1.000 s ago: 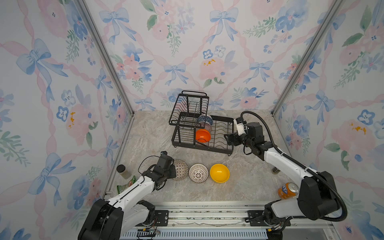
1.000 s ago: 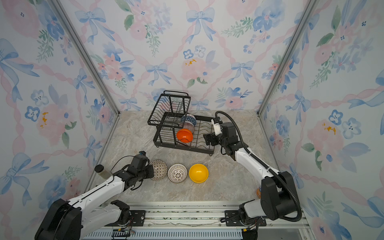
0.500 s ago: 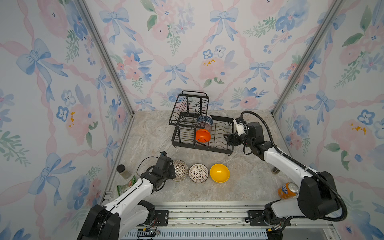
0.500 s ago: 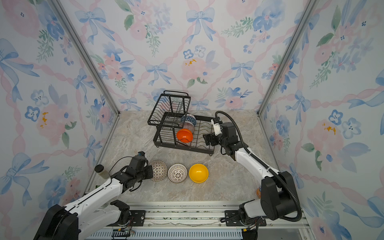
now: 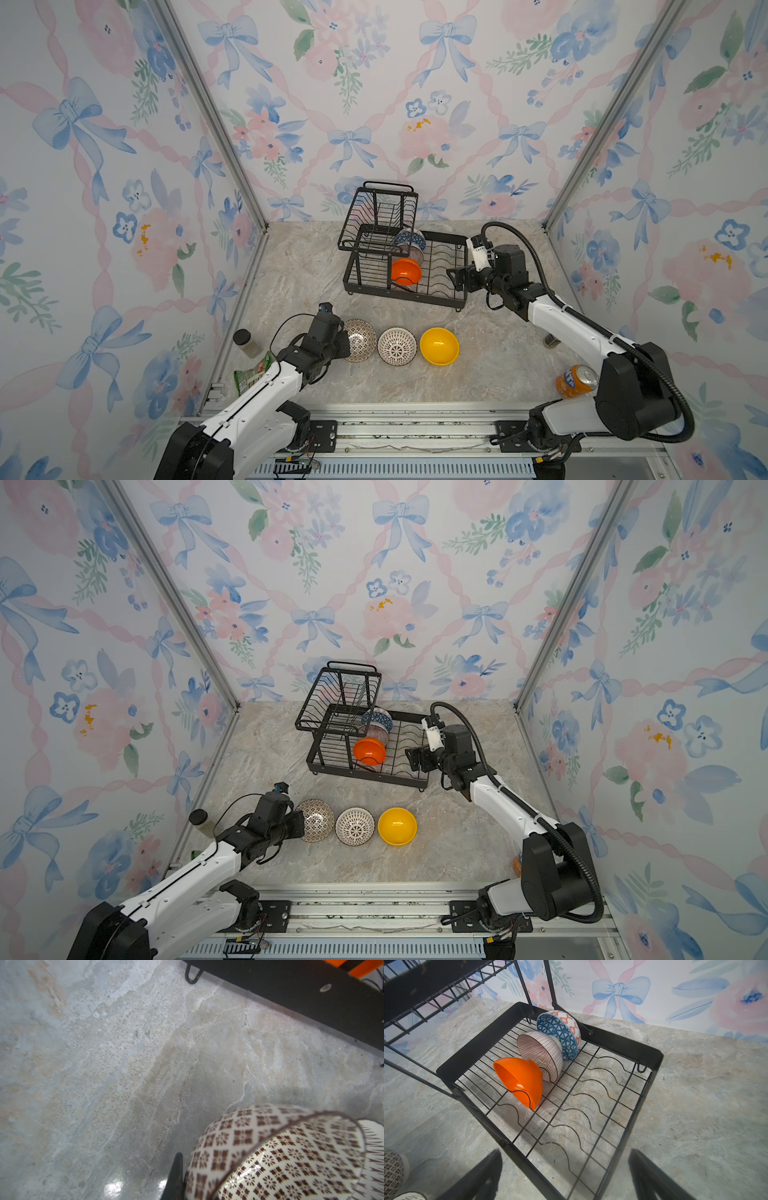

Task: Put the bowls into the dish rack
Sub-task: 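Lower the left gripper onto the brown-patterned white bowl rim and close it, then lift the patterned bowl toward the rack while the right gripper approaches it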

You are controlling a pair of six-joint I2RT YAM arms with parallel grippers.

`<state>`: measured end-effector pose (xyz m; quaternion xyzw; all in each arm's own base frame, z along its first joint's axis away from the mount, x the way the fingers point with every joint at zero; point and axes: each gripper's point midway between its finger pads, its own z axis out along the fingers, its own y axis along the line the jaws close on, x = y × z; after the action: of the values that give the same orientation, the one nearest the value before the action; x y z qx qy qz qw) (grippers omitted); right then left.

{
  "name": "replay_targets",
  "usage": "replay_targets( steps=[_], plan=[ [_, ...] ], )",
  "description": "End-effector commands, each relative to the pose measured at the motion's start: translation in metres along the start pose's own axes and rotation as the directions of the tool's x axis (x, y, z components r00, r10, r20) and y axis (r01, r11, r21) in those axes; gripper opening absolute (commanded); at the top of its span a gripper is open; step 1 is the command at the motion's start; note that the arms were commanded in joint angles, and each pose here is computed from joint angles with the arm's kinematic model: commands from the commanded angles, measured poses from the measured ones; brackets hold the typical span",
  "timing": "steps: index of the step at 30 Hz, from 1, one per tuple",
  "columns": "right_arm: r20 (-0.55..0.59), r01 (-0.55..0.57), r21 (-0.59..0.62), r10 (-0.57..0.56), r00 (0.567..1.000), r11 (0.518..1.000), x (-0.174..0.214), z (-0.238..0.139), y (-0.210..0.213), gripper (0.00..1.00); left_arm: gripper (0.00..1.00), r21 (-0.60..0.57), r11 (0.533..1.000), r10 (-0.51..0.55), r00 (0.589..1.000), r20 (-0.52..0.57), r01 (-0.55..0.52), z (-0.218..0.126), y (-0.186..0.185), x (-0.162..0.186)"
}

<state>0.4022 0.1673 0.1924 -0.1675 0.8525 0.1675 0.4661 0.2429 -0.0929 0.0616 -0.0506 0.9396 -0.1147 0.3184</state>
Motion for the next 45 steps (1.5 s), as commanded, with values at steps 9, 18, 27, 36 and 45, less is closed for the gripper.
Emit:
replay_targets(
  steps=[9,18,27,36,45],
  plan=[
    [0.063,0.017,-0.048,-0.014,0.998,0.999,-0.032,-0.01,0.017,0.97,0.0,0.09,0.991,0.08,0.98,0.182,-0.097,-0.039,-0.039,-0.062],
    [0.086,0.125,-0.128,-0.115,0.99,0.984,-0.05,-0.024,0.061,0.97,0.0,0.093,0.974,0.171,0.938,0.303,-0.208,-0.069,-0.081,-0.112],
    [0.179,0.266,-0.266,-0.223,0.958,0.927,-0.077,-0.066,0.123,0.97,0.0,0.123,0.95,0.222,0.899,0.377,-0.286,-0.094,-0.124,-0.137],
    [0.251,0.353,-0.397,-0.27,0.929,0.847,-0.084,-0.095,0.185,0.97,0.0,0.122,0.938,0.245,0.868,0.432,-0.325,-0.109,-0.148,-0.156],
    [0.208,0.315,-0.398,-0.25,0.946,0.861,-0.081,-0.082,0.2,0.97,0.0,0.135,0.92,0.269,0.844,0.463,-0.367,-0.112,-0.171,-0.168]
  ],
)
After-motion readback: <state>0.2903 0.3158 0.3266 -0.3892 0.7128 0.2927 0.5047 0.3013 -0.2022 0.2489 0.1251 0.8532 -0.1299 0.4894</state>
